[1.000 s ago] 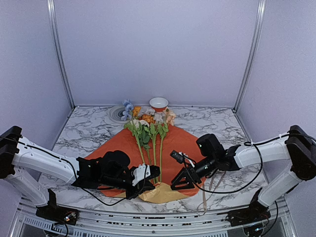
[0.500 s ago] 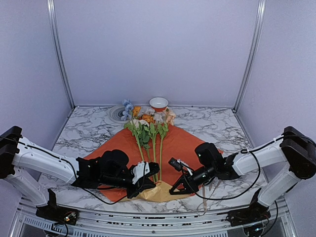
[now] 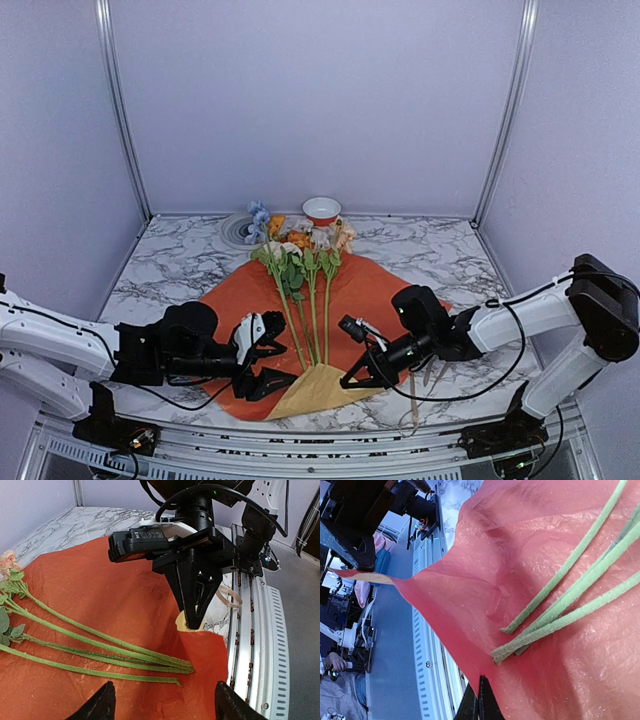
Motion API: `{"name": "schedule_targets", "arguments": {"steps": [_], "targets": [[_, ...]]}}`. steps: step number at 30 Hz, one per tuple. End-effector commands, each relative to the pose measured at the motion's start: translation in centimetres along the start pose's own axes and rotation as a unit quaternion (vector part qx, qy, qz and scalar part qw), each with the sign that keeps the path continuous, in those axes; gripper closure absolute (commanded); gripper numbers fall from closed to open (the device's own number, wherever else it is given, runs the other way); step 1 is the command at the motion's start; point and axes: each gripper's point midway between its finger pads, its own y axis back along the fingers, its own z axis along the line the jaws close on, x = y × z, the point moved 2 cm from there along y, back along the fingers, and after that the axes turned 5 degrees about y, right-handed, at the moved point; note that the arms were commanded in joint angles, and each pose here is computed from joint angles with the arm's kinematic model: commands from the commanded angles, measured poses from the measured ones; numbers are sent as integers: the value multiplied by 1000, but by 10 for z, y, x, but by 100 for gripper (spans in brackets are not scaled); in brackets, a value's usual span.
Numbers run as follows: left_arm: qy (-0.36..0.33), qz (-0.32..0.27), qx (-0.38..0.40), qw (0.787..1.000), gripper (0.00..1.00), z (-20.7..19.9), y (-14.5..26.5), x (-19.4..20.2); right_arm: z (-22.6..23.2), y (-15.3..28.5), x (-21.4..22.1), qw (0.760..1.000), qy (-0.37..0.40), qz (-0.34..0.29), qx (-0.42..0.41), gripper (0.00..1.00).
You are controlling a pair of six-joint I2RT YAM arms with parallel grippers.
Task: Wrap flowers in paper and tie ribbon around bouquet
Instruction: Fold the bottom corner of the flattened wrapping paper at the center of the board.
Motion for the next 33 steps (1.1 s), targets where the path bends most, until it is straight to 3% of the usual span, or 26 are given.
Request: {"name": "schedule_targets", "arguments": {"steps": [1,6,11,15,23,26,33], "targets": [[52,-2,-5,999,31,-3,12,14,-8,1,-18,1000,7,-8,21,100],[4,15,46,999,30,-43,10,18,-13,0,-21,1000,0,-10,22,100],[-7,54,-36,998,30,-25,1,43,-15,-3,-24,1000,-4,-4,22,100],[-15,47,-84,995,29,-8,6,50,-14,-1,-25,1000,-6,-4,28,100],[-15,125,-2,992,28,-33,-4,96,-15,4,-30,999,-9,-14,46,100],[-15,138,-15,990,28,-29,-8,104,-14,4,-32,999,-9,-19,45,100],[-14,138,-10,990,48,-28,-3,113,-17,5,-31,998,-3,-7,59,100]]}}
